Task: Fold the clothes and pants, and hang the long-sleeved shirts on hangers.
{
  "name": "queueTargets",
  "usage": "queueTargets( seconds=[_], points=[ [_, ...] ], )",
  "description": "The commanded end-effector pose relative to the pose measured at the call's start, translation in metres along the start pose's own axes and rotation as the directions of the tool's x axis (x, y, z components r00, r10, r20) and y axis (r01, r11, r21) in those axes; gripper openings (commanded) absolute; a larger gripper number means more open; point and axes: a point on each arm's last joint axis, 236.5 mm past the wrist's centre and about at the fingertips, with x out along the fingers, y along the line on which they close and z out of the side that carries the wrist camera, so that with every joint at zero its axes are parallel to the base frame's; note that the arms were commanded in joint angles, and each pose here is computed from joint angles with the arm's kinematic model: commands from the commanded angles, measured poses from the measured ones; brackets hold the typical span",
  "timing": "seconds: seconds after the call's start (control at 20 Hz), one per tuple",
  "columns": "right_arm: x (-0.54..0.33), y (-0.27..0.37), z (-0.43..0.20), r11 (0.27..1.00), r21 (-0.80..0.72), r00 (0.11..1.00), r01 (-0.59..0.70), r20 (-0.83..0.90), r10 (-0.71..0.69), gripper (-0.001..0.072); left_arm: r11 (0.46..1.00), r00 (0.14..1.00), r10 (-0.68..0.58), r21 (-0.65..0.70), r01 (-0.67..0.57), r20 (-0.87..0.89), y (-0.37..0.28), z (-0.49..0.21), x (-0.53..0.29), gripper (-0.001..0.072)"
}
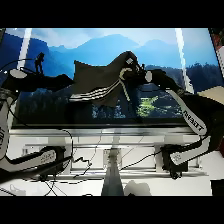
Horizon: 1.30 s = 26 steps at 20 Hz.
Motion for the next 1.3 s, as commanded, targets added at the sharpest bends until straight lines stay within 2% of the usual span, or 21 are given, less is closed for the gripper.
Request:
queueTargets(
  seconds=[0.0, 0.2, 0.3, 0.5, 0.65, 0.7, 0.85, 0.9, 0.95, 1.1, 1.25],
  points=[
    [-0.002, -0.008, 0.007, 1.000, 0.006, 1.000, 0.029, 0.002, -0.029, 0.0022, 0.998, 0.997, 0.059, 0.025, -0.057, -0.059, 0.015, -0.014, -0.001, 0.0694],
    [-0.040, -0.011, 0.029, 1.000, 0.022, 1.000, 0.018, 0.016, -0.019, 0.0021, 0.973, 0.945, 0.230, 0.047, -0.225, -0.233, 0.056, -0.055, -0.014, 0.0694],
    [-0.067, -0.012, 0.039, 1.000, 0.017, 0.999, 0.021, 0.036, -0.022, 0.0020, 0.961, 0.917, 0.276, 0.063, -0.269, -0.289, 0.068, -0.069, -0.019, 0.0693],
    [-0.097, -0.002, 0.055, 0.998, 0.062, 0.995, -0.021, 0.096, 0.015, 0.0020, 0.980, 0.916, 0.175, -0.029, -0.198, -0.360, 0.060, -0.092, 0.007, 0.0692],
    [-0.097, 0.003, 0.055, 0.996, 0.076, 0.995, -0.041, 0.098, 0.033, 0.0021, 0.972, 0.923, 0.012, -0.212, -0.102, -0.385, 0.042, -0.104, 0.036, 0.0691],
    [-0.097, 0.003, 0.055, 0.996, 0.075, 0.995, -0.041, 0.098, 0.033, 0.0021, 0.962, 0.926, -0.039, -0.265, -0.067, -0.376, 0.035, -0.103, 0.044, 0.0668],
    [-0.098, 0.002, 0.056, 0.996, 0.077, 0.994, -0.040, 0.100, 0.033, 0.0021, 0.923, 0.953, -0.123, -0.386, 0.007, -0.275, 0.029, -0.082, 0.067, 0.0251],
    [-0.099, 0.002, 0.056, 0.996, 0.078, 0.994, -0.039, 0.102, 0.031, 0.0021, 0.912, 0.963, -0.148, -0.408, 0.046, -0.224, 0.025, -0.070, 0.072, 0.0062],
    [-0.102, 0.001, 0.057, 0.996, 0.087, 0.994, -0.033, 0.105, 0.023, 0.0021, 0.907, 0.968, -0.186, -0.407, 0.103, -0.169, 0.016, -0.057, 0.074, 0.0011],
    [-0.117, -0.023, 0.053, 0.992, 0.126, 0.993, 0.017, 0.117, -0.032, 0.0020, 0.898, 0.959, -0.283, -0.353, 0.262, -0.010, -0.015, -0.007, 0.057, 0.0009],
    [-0.155, -0.072, 0.043, 0.946, 0.321, 0.980, 0.055, 0.165, -0.113, 0.0020, 0.930, 0.947, -0.289, -0.192, 0.312, 0.141, -0.045, 0.055, 0.005, 0.0009]
  ],
)
